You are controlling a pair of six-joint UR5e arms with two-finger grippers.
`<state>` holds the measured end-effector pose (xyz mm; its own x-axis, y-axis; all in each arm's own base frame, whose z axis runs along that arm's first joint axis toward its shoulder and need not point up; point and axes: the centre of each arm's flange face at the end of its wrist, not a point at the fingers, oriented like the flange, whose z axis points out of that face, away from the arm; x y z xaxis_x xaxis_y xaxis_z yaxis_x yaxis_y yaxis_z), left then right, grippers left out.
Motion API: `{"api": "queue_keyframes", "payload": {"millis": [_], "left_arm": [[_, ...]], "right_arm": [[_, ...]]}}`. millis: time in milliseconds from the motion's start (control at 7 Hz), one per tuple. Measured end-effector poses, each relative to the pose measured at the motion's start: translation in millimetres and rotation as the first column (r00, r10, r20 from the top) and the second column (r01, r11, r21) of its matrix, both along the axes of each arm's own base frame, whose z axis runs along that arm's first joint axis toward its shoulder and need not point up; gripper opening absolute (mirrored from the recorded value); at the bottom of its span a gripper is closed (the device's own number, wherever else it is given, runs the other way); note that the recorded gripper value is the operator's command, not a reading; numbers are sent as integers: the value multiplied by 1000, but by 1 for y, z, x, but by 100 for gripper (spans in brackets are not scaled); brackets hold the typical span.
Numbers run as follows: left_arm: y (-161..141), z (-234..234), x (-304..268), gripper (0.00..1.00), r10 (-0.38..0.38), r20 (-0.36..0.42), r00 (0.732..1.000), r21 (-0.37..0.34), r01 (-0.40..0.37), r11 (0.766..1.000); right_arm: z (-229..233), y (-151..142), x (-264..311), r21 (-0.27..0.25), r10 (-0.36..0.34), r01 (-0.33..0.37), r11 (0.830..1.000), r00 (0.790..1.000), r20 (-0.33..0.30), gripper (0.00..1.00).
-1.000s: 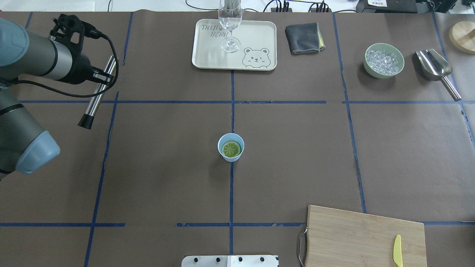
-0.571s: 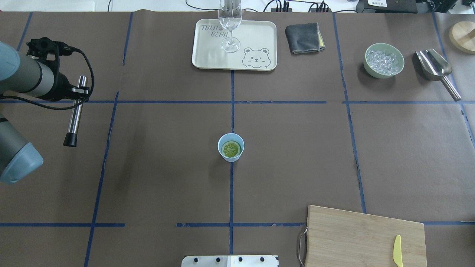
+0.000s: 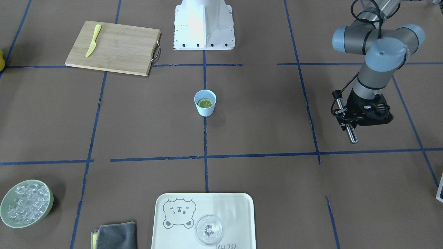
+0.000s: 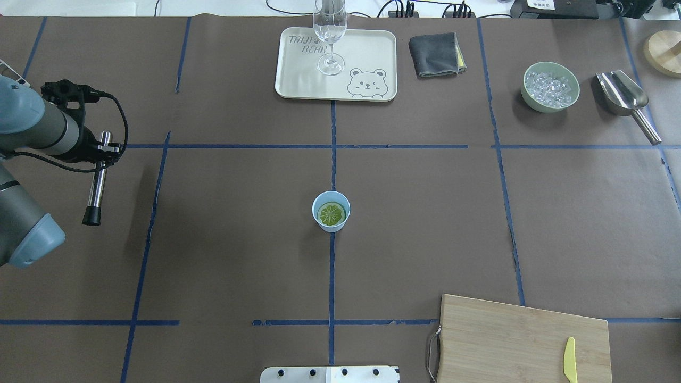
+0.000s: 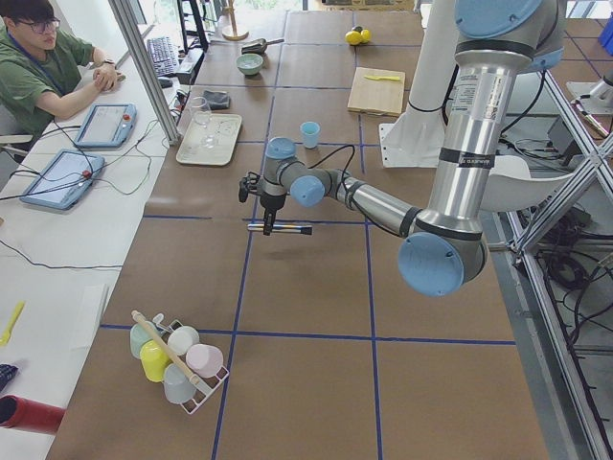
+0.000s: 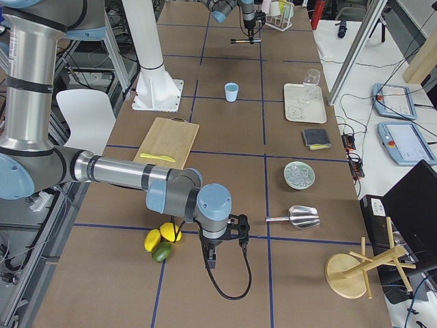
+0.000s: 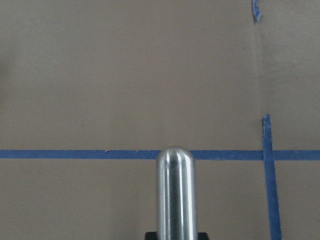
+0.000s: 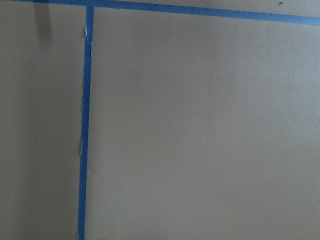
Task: Squeeze lemon into cup
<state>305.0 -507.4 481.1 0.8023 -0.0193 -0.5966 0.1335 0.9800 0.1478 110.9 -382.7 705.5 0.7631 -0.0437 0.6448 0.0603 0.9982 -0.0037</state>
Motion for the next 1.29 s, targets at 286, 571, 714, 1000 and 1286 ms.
{"api": "queue_keyframes", "payload": {"millis": [286,571,714,1000,1286], "left_arm": [[10,11,24,6,26,22,999,-15,-25,1000],[18,14,38,15,41,33,999,-12,-41,999],[20,15,41,48,47,36,998,-11,-47,999],[23,15,46,100,59,37,998,-8,-59,998],[24,12,47,100,83,40,996,13,-83,996]], "right_arm": [[0,1,0,-1,0,0,1000,1000,-1,100],[0,0,0,0,0,0,1000,1000,0,100],[0,0,0,0,0,0,1000,1000,0,100],[0,1,0,-1,1,-1,1000,1000,0,100],[0,1,0,-2,1,-1,1000,1000,0,100]]}}
